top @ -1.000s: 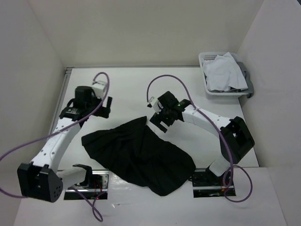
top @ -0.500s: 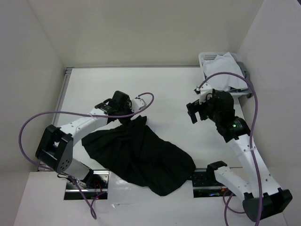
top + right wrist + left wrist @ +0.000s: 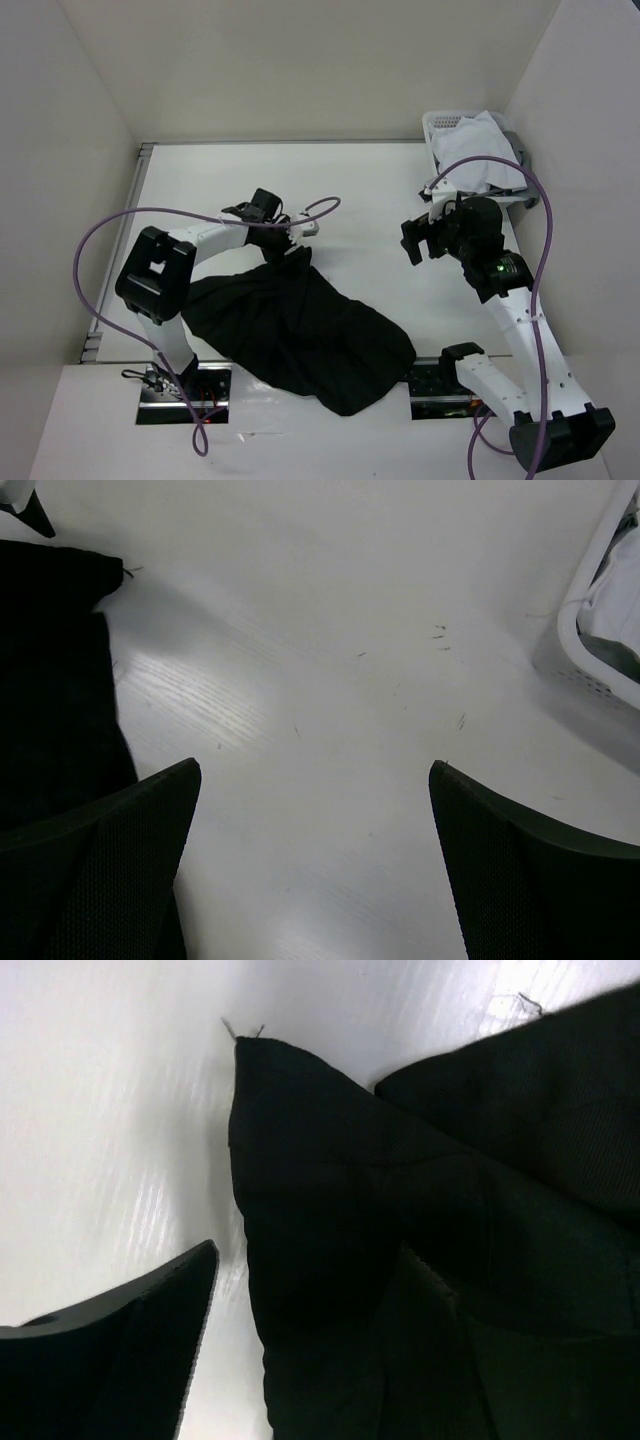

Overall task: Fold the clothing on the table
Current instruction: Flatten the skirt out

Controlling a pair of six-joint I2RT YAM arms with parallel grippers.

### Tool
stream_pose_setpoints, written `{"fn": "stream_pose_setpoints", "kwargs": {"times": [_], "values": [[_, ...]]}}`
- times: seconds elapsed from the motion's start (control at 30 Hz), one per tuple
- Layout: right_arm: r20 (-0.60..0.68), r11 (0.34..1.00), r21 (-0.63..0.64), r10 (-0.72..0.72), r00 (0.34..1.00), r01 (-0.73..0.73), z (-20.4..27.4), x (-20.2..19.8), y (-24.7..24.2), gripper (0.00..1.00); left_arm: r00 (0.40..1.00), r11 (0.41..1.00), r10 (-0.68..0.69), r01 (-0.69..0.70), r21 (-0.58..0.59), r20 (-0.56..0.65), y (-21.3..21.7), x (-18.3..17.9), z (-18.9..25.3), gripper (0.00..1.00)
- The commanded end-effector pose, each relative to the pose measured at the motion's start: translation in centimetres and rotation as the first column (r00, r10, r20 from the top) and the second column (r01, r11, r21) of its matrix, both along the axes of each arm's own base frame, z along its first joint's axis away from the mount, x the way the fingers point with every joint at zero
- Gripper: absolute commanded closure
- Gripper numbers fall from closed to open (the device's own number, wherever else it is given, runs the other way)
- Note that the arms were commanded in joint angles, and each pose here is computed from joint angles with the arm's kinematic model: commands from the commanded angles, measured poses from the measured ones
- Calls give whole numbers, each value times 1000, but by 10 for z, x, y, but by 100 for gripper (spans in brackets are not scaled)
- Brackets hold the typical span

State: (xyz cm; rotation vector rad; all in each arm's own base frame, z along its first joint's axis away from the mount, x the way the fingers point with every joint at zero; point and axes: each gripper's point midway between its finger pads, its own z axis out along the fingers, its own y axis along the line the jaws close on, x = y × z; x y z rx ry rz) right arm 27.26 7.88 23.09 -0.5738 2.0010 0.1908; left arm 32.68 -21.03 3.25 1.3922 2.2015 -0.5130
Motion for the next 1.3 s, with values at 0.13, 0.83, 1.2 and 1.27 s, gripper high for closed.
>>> {"fn": "stream_pose_setpoints", "kwargs": {"times": [0.13, 0.83, 1.2, 1.27], "values": [[24, 1000, 20, 9, 1000, -9, 5, 0, 2, 1, 989, 993, -112, 108, -46, -100, -17, -13, -10, 69], [55, 1000, 21, -9, 998, 8, 11, -5, -3, 1, 822, 914, 382, -268, -305, 422, 28, 72, 283, 100], [54, 1000, 30, 8, 999, -10, 11, -6, 0, 1, 877, 936, 345, -295, -192, 335, 67, 3, 192, 84], [67, 999, 28, 21, 998, -23, 14, -7, 1, 1, 895, 946, 317, -278, -164, 315, 74, -24, 180, 84]]}}
